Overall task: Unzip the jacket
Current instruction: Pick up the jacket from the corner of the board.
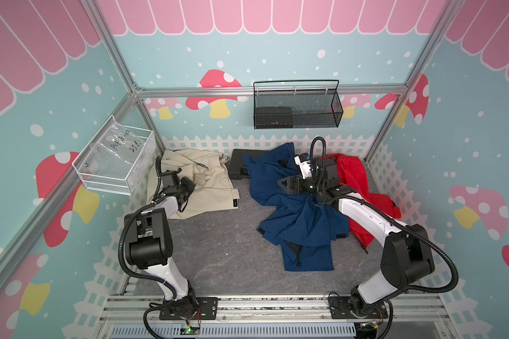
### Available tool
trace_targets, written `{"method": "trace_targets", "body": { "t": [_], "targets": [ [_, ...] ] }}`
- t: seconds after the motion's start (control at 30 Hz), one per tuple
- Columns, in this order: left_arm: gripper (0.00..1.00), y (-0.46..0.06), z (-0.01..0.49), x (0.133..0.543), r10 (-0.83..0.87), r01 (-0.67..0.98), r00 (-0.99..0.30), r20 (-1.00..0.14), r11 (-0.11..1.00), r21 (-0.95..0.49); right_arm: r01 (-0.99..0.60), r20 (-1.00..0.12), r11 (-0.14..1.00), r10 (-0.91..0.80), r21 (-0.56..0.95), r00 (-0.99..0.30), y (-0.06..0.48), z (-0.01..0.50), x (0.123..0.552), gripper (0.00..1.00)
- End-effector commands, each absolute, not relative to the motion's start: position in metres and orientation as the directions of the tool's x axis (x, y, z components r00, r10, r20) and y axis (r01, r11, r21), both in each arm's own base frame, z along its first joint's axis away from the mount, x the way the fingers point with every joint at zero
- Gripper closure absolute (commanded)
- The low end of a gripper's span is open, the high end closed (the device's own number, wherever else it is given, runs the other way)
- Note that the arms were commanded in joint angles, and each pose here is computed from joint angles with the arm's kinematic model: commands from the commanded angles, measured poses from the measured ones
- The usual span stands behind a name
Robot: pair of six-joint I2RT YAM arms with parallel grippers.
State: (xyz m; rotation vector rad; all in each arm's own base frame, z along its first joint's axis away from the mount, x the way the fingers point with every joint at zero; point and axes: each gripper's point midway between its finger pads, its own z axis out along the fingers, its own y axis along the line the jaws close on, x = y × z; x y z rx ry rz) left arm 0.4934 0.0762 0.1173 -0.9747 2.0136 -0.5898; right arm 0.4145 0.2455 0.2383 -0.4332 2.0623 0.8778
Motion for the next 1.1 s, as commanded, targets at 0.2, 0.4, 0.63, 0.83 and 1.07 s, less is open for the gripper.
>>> {"method": "trace_targets", "body": {
  "t": [0.2,0.4,0.63,0.83,1.07],
  "targets": [
    [1.0,0.045,0.218,0.47,-0.737,-0.25,-0.428,-0.523,0.653,-0.715,-0.669,-0.847,0.643,-0.06,0.372,-0.529,0.26,0.242,0.419,0.1],
    [1.0,0.011,0.322,0.437,-0.65,-0.075,-0.394,-0.65,0.727,-0.682,-0.79,-0.881,0.523,-0.145,0.319,-0.451,0.294,0.241,0.409,0.13],
    [1.0,-0.015,0.42,0.408,-0.644,0.114,-0.289,-0.708,0.711,-0.694,-0.915,-0.96,0.359,-0.134,0.183,-0.245,0.332,0.263,0.381,0.16],
    [1.0,-0.032,0.485,0.384,-0.634,0.26,-0.23,-0.738,0.691,-0.674,-0.966,-0.996,0.259,-0.073,0.025,-0.046,0.344,0.268,0.351,0.19],
    [1.0,-0.059,0.565,0.362,-0.597,0.451,-0.177,-0.783,0.658,-0.603,-0.974,-0.996,0.214,-0.057,-0.079,0.068,0.36,0.266,0.336,0.2]
  ]
}}
